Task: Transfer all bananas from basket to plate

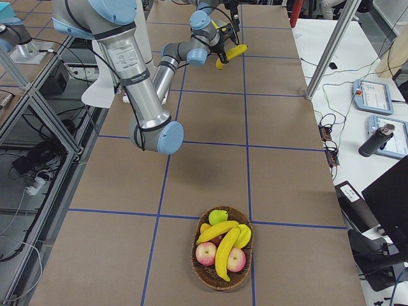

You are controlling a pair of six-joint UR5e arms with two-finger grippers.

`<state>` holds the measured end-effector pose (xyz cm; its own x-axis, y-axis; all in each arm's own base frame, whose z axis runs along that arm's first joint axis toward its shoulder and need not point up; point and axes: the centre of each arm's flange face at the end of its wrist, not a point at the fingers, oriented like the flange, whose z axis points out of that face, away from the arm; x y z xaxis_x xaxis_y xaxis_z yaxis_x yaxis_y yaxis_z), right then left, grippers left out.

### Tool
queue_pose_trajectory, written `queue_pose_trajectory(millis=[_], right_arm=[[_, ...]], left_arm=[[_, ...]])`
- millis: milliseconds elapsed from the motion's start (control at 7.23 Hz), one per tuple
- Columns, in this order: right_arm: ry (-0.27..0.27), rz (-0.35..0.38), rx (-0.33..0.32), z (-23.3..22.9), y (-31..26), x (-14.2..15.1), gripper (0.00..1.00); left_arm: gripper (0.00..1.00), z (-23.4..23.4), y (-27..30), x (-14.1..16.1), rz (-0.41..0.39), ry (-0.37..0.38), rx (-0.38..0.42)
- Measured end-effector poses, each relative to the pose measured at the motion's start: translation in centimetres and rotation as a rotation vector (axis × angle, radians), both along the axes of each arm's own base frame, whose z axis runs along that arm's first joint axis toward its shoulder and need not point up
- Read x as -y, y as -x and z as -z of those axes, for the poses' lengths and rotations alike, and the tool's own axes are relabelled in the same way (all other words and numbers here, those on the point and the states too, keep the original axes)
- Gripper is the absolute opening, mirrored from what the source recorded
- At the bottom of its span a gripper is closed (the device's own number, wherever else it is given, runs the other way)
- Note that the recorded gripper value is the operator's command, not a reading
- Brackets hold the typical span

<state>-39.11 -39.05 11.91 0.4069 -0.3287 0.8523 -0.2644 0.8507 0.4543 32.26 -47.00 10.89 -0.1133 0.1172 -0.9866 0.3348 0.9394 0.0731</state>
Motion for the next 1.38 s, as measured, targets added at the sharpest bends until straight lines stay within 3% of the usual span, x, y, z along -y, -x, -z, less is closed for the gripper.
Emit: queue_pose_trajectory(millis=[692, 830, 969, 1107, 1384], right_arm=[[-0.063, -0.034, 0.099, 3.5, 3.8, -4.9, 0.00], [-0.067, -0.035, 0.108, 3.9, 3.8, -5.3, 0.00], [-0.070, -0.036, 0.114, 4.1, 3.6, -5.4, 0.00], [-0.074, -0.036, 0.122, 4.2, 3.5, -5.5, 0.00], [-0.080, -0.036, 0.137, 4.5, 3.4, -5.6, 0.00]], left_arm=[[1.00, 0.3, -1.9, -1.2, -0.029, 0.050, -0.046], [0.98, 0.1, -2.3, -1.3, -0.032, 0.053, -0.044], [0.84, 0.0, -2.6, -1.3, -0.035, 0.056, -0.041], [0.80, -0.1, -2.7, -1.3, -0.036, 0.057, -0.040], [0.80, -0.1, -3.6, -2.3, -0.058, 0.044, -0.053]])
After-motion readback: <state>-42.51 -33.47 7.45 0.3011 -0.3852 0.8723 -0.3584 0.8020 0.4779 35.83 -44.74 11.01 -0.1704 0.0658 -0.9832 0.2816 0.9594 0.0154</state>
